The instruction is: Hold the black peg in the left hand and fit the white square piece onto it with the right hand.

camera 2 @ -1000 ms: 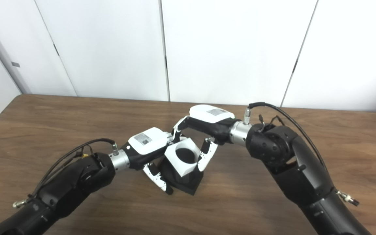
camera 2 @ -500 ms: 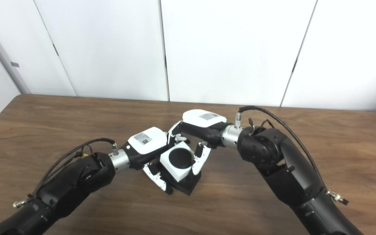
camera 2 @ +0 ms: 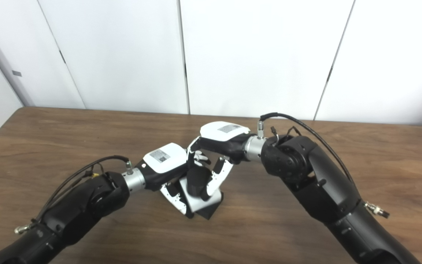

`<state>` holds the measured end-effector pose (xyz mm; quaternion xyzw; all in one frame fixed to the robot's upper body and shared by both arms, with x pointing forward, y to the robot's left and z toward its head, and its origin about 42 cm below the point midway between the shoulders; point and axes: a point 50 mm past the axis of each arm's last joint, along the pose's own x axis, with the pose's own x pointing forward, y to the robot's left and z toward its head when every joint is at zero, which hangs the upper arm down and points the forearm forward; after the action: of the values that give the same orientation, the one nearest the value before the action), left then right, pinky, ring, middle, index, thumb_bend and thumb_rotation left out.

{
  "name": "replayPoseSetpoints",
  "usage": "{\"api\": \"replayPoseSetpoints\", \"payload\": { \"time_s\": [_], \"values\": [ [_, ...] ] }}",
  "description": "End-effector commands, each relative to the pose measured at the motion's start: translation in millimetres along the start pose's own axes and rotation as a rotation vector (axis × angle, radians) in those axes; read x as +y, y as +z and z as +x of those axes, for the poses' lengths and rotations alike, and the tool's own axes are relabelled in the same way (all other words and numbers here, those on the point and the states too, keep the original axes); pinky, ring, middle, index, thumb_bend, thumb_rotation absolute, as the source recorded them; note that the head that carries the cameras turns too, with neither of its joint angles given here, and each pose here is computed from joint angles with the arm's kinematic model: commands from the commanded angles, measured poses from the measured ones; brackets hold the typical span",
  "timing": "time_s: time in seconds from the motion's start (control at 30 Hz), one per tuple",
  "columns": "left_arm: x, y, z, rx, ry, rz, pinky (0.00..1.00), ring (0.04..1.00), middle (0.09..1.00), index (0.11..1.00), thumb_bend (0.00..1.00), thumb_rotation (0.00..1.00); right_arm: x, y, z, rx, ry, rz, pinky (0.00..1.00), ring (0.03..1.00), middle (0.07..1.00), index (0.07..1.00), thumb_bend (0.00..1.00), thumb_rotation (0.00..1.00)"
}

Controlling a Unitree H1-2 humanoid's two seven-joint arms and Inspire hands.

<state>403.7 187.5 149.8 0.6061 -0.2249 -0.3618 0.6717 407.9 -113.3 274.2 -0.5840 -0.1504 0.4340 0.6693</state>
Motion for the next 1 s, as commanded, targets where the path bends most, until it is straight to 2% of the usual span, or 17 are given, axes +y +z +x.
{"api": "replayPoseSetpoints", "payload": {
  "time_s": [0.0, 0.43, 0.5, 0.67, 0.97],
  "values": [
    [-26.5, 4.8, -3.3, 0.009, -0.152, 0.051, 0.80, 0.909, 0.928, 0.609, 0.94, 0.25, -0.3, 3.8, 0.9, -0.007, 0.043, -0.015, 0.92, 0.873, 0.852, 0.734, 1.00, 0.38],
    [-24.2, 3.2, -5.9, 0.008, -0.150, 0.047, 0.79, 0.901, 0.923, 0.607, 0.95, 0.25, -0.4, 0.5, -3.5, 0.006, 0.053, -0.009, 0.93, 0.883, 0.866, 0.765, 1.00, 0.37],
    [-24.0, 2.9, -6.0, 0.014, -0.155, 0.044, 0.80, 0.909, 0.924, 0.609, 0.95, 0.25, -2.8, -1.5, -6.6, 0.011, 0.041, -0.011, 0.94, 0.885, 0.868, 0.761, 0.97, 0.35],
    [-25.0, 1.6, -6.2, 0.014, -0.153, 0.047, 0.79, 0.903, 0.918, 0.603, 0.95, 0.25, -12.0, -12.1, -21.5, 0.013, -0.061, 0.003, 0.89, 0.867, 0.848, 0.726, 0.88, 0.24],
    [-22.9, 1.1, -7.8, 0.022, -0.157, 0.045, 0.80, 0.905, 0.915, 0.605, 0.94, 0.26, -19.2, -40.1, -71.0, 0.044, -0.282, 0.178, 0.73, 0.838, 0.844, 0.722, 0.85, 0.19]
  ]
}}
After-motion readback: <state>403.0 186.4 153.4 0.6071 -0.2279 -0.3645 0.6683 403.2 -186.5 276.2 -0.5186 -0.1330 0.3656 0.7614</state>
